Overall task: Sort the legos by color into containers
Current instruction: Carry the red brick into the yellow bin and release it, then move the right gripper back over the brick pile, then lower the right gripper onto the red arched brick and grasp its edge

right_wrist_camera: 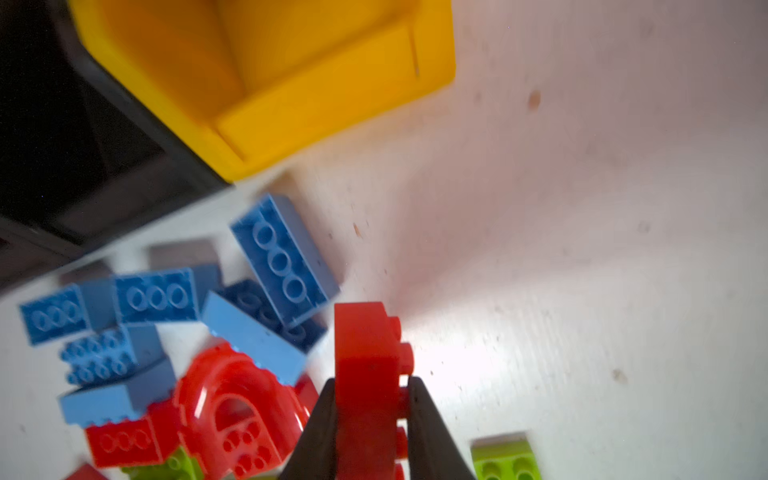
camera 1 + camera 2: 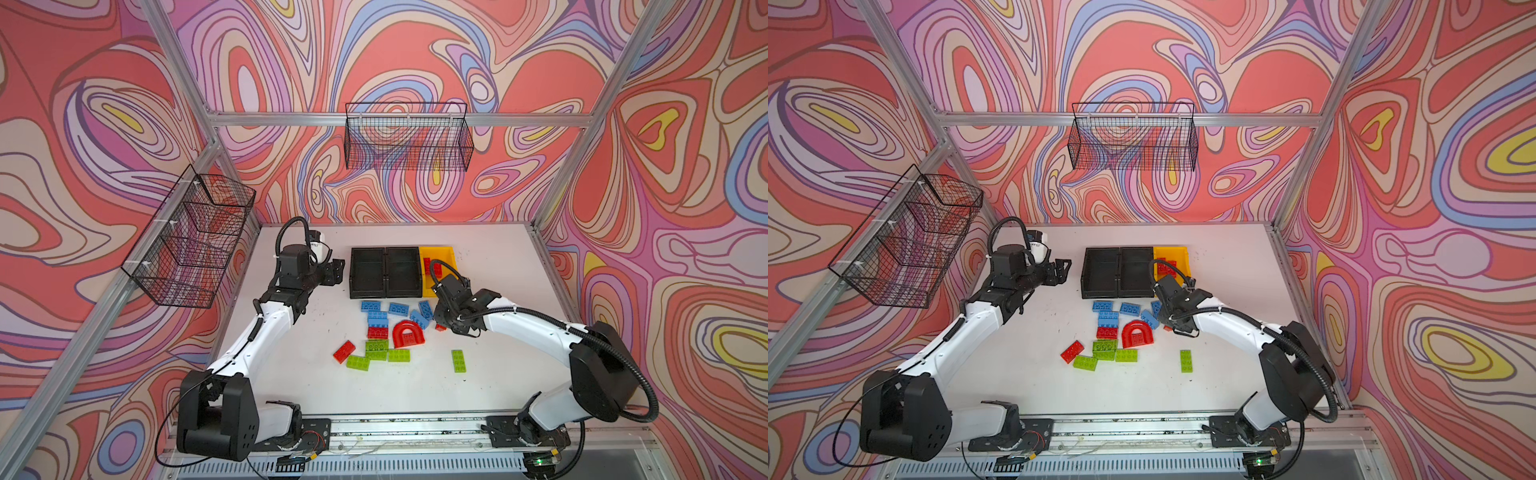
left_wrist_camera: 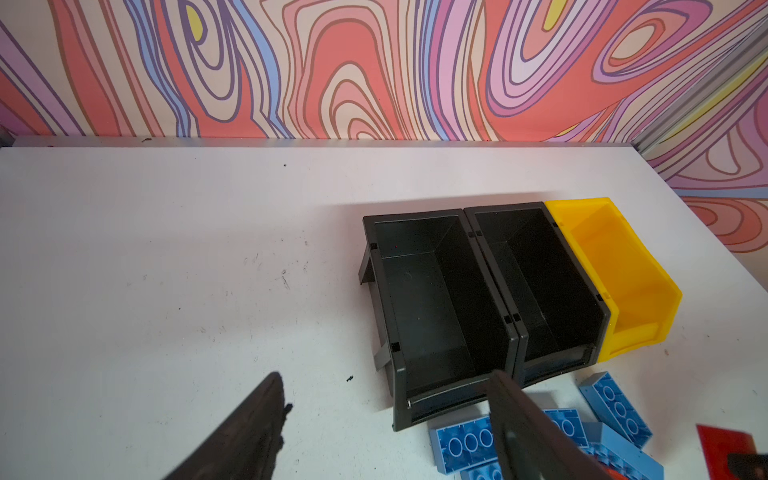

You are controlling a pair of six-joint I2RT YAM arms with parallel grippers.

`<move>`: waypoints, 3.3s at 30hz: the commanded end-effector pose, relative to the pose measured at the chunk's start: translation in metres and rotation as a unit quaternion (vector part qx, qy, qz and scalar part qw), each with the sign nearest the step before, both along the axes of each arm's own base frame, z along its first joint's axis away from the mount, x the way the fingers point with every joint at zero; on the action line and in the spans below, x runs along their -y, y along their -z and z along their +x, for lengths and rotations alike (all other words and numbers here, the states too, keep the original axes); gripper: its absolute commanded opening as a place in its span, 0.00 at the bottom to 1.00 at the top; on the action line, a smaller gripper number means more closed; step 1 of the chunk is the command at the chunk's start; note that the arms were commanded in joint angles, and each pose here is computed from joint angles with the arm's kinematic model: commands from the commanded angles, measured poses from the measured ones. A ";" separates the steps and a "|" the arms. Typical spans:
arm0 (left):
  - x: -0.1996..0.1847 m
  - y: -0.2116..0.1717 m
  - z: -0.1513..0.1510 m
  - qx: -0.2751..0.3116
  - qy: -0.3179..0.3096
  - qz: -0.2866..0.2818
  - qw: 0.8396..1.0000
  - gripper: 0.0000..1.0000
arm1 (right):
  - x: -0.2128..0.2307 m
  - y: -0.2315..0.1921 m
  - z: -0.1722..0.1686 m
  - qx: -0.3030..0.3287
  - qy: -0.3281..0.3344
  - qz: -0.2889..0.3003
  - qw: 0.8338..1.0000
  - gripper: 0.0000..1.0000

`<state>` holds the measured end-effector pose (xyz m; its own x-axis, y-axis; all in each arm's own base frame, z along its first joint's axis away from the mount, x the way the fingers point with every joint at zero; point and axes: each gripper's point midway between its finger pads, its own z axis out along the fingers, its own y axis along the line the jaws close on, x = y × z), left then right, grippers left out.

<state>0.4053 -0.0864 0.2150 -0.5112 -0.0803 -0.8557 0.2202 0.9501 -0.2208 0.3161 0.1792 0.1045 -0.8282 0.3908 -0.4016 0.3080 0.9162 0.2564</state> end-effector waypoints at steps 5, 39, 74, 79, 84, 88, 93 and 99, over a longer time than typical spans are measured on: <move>0.001 -0.013 0.000 0.011 0.002 0.003 1.000 0.79 | 0.015 -0.060 0.079 0.056 -0.099 -0.075 0.991 0.20; 0.004 -0.026 -0.005 0.027 0.009 -0.013 1.000 0.80 | 0.026 0.008 0.196 0.029 -0.178 -0.191 0.965 0.40; 0.004 -0.019 -0.003 0.018 0.008 -0.010 1.000 0.79 | -0.063 0.035 -0.027 0.013 -0.272 0.020 0.962 0.43; 0.002 -0.016 -0.002 0.016 0.005 -0.005 1.000 0.80 | -0.066 0.044 -0.027 0.002 -0.271 0.013 0.962 0.35; 0.002 -0.016 -0.002 0.015 0.005 -0.003 1.000 0.79 | -0.069 0.054 -0.030 -0.012 -0.279 -0.002 0.960 0.30; 0.001 -0.016 -0.002 0.016 0.003 -0.002 1.000 0.80 | -0.074 0.059 -0.036 -0.021 -0.289 -0.009 0.957 0.28; 0.002 -0.015 -0.002 0.015 0.005 -0.002 1.000 0.79 | -0.074 0.066 -0.042 -0.030 -0.292 -0.019 0.956 0.27; 0.002 -0.015 -0.002 0.015 0.004 -0.001 1.000 0.80 | -0.071 0.073 -0.048 -0.039 -0.287 -0.025 0.957 0.20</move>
